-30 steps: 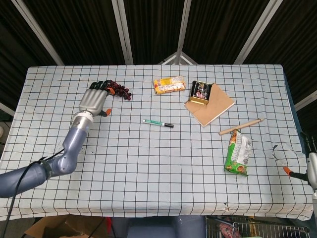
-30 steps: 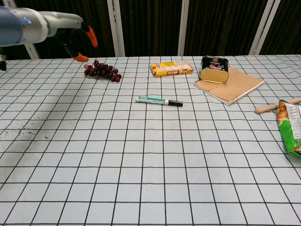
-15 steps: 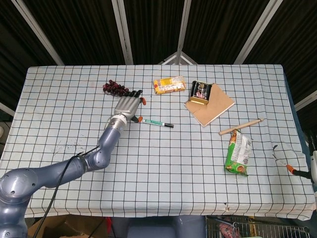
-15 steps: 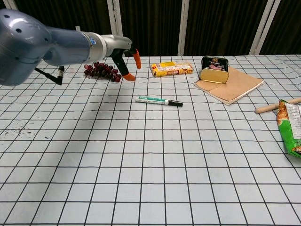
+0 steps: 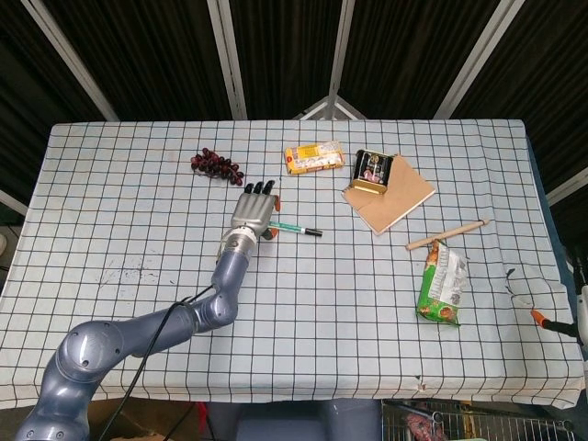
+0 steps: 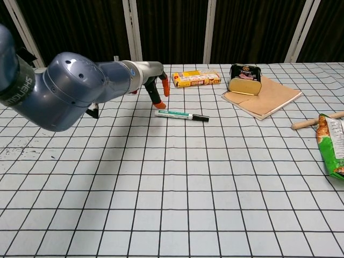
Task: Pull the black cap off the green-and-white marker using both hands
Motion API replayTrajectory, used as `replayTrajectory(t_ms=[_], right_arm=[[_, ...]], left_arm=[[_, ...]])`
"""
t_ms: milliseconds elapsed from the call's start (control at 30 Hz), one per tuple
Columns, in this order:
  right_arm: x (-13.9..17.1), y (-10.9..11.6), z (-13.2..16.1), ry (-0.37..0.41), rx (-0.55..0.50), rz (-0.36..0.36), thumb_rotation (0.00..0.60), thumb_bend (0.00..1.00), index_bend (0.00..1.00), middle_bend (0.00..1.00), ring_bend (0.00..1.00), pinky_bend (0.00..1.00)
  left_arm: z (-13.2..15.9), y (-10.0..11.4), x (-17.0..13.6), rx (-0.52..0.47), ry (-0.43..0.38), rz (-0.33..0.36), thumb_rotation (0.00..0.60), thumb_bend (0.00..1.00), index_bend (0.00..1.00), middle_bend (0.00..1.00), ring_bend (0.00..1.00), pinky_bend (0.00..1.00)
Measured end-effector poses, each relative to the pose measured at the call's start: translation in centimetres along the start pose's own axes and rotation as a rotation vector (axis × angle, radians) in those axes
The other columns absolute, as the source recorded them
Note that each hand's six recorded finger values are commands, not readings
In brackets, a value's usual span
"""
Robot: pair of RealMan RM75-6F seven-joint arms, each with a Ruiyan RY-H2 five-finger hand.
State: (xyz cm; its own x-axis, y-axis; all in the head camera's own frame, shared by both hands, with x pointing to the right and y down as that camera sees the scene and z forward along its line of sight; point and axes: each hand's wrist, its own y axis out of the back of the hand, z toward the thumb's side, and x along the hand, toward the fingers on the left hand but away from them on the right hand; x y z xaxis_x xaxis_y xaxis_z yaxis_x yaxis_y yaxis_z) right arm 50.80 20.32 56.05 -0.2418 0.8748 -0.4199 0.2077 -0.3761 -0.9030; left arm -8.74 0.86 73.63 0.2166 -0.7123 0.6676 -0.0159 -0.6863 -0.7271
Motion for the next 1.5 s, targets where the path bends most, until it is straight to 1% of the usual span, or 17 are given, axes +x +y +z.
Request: replayTrajectory(t_ms=[267,633,900,1300,1500], right_arm=[[0.1,-0.2,-0.4,-0.008,0.0,0.006,0.6,0.11,0.02,0.0,0.0,0.0],[-0.8,-0.8,0.7,0.024,0.012,0.016,0.6,0.11,0.02,0.0,0.0,0.0],[-0.6,-1.0,0.5,0.016,0.005,0.017,0.6,0.11,0.02,0.0,0.0,0.0],[-0.2,-1.2,-0.3,0.002,-0.006,0.022,0.6,0.11,0.02,0.0,0.0,0.0],[-0.2,-1.4,-0.5,-0.001,-0.009,0.027,0.6,0.11,0.03,0.0,0.0,0.0]], left_arm=[[0.3,-0.9,0.6,-0.002,0.005,0.007,0.6,0.42,0.4,0.0,0.0,0.0],[1.0,-1.6,1.1,0.024,-0.008,0.02,0.6,0.42,0.43,0.0,0.0,0.0],[1.4,-2.4,1.3,0.064,-0.014,0.017,0.6,0.42,0.45,0.0,0.0,0.0],[1.7,-3.4,1.6,0.073,-0.018,0.004,0.6,0.43,0.45,0.0,0.0,0.0],[2.3,-4.0,1.7,0.085,-0.029,-0.008,0.6,0.45,0.49,0.0,0.0,0.0]])
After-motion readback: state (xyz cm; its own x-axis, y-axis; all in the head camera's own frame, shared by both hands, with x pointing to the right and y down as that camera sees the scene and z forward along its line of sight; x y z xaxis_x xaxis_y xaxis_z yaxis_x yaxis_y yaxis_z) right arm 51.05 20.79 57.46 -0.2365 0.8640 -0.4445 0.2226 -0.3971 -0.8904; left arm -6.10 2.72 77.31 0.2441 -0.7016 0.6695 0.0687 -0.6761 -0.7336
